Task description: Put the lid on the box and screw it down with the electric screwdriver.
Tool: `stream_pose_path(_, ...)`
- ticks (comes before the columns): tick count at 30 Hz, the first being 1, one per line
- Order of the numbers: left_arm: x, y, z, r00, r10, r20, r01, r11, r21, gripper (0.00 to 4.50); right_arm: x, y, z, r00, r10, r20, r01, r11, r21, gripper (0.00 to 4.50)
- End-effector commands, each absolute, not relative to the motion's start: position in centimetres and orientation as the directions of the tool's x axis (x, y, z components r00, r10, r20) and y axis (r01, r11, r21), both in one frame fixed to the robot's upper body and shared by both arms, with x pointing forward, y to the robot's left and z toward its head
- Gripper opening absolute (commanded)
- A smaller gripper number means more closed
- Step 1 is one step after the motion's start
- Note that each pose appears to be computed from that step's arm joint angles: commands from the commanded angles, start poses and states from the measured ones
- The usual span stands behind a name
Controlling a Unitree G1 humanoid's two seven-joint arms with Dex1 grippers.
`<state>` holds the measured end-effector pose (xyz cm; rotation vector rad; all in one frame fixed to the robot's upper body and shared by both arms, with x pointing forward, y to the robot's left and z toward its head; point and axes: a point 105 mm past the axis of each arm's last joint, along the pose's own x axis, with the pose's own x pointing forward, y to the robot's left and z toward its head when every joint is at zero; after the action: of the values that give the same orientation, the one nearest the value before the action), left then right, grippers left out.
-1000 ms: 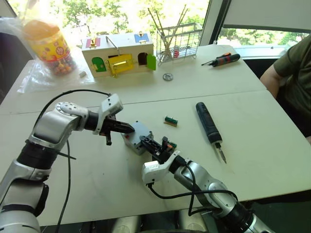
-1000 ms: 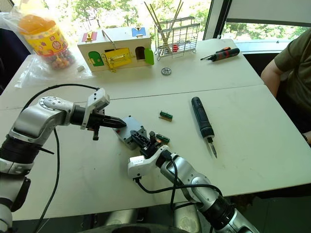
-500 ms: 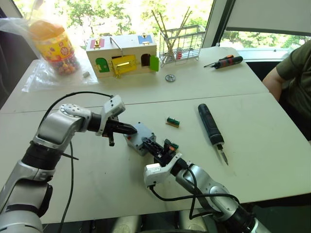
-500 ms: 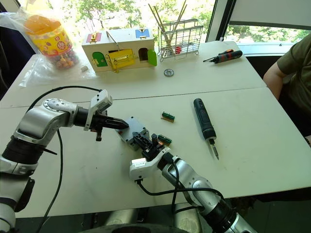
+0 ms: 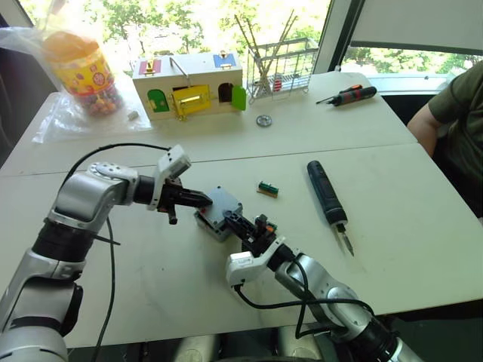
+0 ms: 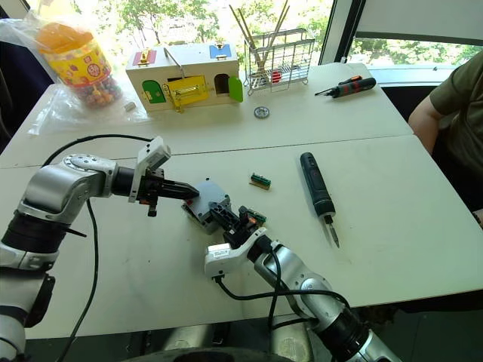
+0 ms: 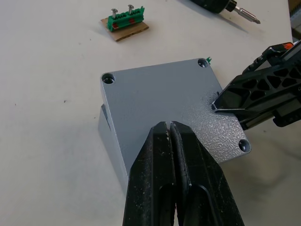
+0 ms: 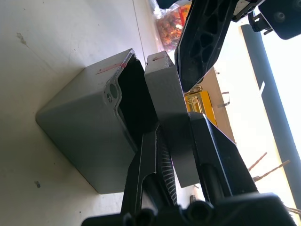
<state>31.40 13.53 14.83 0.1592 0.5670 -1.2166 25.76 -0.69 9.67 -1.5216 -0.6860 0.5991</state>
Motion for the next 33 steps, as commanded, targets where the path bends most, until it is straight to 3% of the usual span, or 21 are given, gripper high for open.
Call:
stream_pose_path(1, 31.3, 13.5, 15.4, 0.235, -0.844, -0.483, 0.927, 0.344, -0.15, 0.06, 25.3, -0.5, 11.0, 0.655, 0.75, 0.092, 0.103, 0.033, -0.994, 0.11)
stream_pose_path(28, 29.8, 13.1, 12.3, 0.196, -0.792, -0.579, 0.946, 0.308, -0.1, 0.06, 25.7, -1.2, 8.1, 0.656, 0.754, -0.029, -0.026, -0.016, -1.0, 0.11)
stream_pose_path(33, 29.3, 13.4, 10.5, 0.189, -0.75, -0.634, 0.946, 0.313, -0.088, 0.0, 25.7, -1.6, 8.4, 0.669, 0.743, -0.017, -0.024, -0.002, -1.0, 2.48)
